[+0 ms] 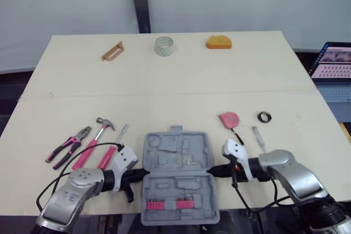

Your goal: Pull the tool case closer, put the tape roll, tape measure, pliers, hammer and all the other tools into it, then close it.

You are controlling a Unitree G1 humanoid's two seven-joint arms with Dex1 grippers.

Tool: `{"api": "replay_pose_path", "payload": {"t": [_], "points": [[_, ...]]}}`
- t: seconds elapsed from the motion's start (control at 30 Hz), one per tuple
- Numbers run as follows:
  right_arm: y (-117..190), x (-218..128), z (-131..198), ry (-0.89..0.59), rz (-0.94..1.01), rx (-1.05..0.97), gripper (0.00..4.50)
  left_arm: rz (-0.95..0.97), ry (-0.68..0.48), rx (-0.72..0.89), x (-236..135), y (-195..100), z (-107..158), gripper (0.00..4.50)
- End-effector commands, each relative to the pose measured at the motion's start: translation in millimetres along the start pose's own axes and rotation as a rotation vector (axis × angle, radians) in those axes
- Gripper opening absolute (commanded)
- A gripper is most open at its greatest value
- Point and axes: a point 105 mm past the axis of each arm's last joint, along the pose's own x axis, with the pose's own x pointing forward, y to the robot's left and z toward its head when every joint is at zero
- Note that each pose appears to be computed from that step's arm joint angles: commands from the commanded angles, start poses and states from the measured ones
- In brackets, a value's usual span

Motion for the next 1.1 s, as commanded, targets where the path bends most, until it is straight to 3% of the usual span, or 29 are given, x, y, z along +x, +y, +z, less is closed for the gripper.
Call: {"api": "replay_pose_path", "payload": {"t": [0.03,0.53,1.1], "points": [[14.4,3.8,11.0,-0.041,0.072,-0.038,0.05,-0.084,0.027,-0.031,5.1,-17.8,-9.9,0.00],[21.2,3.7,7.5,-0.038,0.081,-0.026,0.05,-0.107,0.055,-0.060,2.6,-27.6,-20.0,0.00],[19.7,3.5,7.6,-0.040,0.073,-0.027,0.05,-0.060,0.027,-0.051,1.6,-18.8,-18.7,0.00]]}}
